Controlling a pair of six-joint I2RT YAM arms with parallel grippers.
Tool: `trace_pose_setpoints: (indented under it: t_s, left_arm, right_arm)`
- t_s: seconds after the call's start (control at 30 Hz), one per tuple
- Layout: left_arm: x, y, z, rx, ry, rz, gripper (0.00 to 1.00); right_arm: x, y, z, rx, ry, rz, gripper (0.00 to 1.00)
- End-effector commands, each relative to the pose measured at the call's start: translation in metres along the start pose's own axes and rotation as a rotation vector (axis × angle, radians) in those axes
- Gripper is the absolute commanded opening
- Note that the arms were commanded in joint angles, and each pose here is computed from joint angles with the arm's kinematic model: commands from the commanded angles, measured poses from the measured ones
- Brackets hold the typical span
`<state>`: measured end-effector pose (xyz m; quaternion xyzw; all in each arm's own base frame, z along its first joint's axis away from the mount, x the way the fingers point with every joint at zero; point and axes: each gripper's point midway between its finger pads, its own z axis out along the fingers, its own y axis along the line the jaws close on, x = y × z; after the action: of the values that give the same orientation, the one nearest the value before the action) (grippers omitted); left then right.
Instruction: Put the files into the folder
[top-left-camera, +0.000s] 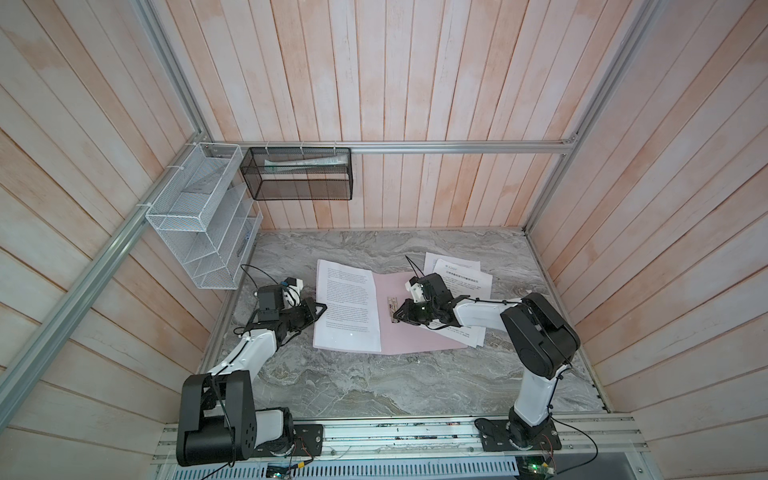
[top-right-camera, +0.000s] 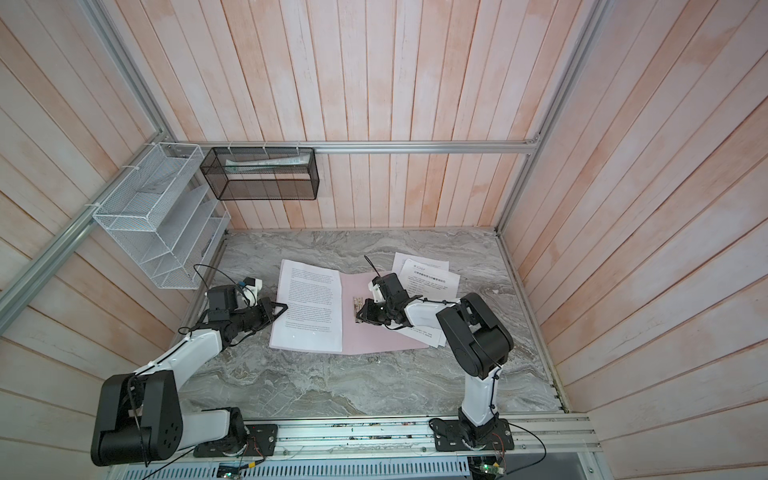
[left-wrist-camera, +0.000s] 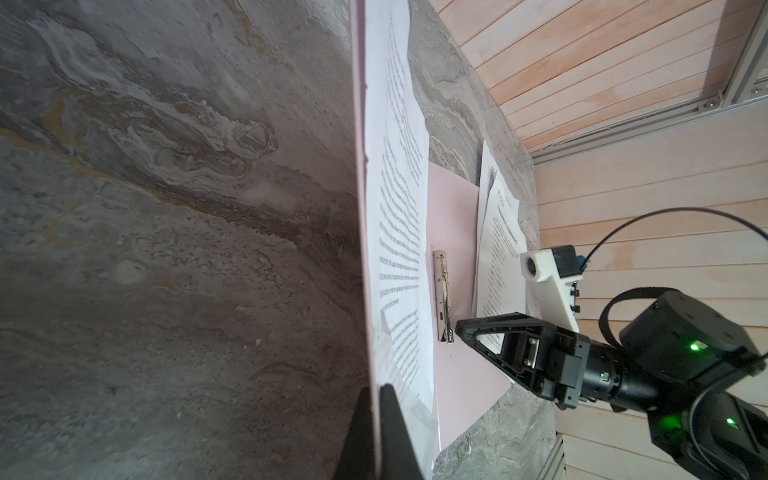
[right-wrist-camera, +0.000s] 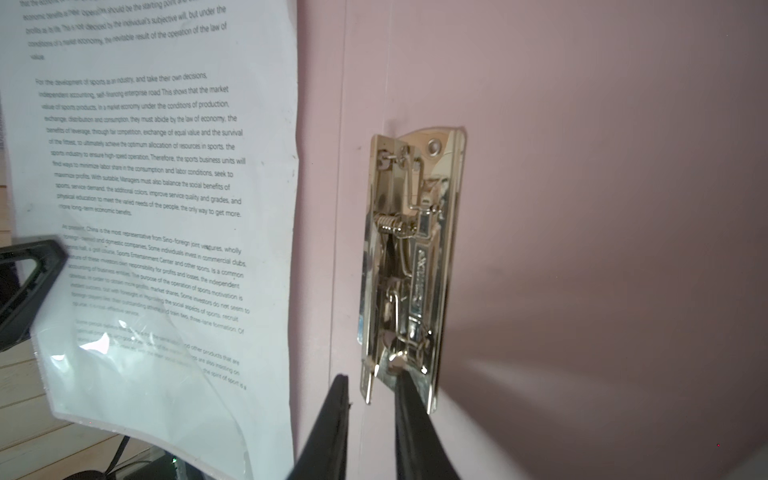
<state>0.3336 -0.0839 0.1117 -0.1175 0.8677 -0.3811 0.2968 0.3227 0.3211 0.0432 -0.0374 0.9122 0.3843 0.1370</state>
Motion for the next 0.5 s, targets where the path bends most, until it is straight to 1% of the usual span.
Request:
trace_pose_setpoints:
  t_s: [0.0, 0.27, 0.33, 0.47]
  left_arm:
    - [-0.0090, -0.0018, -0.0004, -0.012, -0.023, 0.035, 0.00]
    - [-0.0088, -0.0023, -0.0004, -0.009, -0.022, 0.033, 0.00]
    - [-0.0085, -0.0028, -0.0001, -0.007, -0.021, 0.034, 0.00]
    - [-0.0080, -0.0022, 0.0002, -0.007, -0.020, 0.030, 0.00]
  right_arm:
    - [0.0067, -0.0004, 0.0065, -0.018, 0.017, 0.009, 0.18]
    - [0.0085, -0.0062, 0.0098, 0.006, 0.030, 0.012, 0.16]
    - [0.0104, -0.0065, 0.0113, 0.002, 0.036, 0.012, 0.14]
    - [0.0114, -0.0066, 0.0129, -0.003, 0.039, 0.014, 0.14]
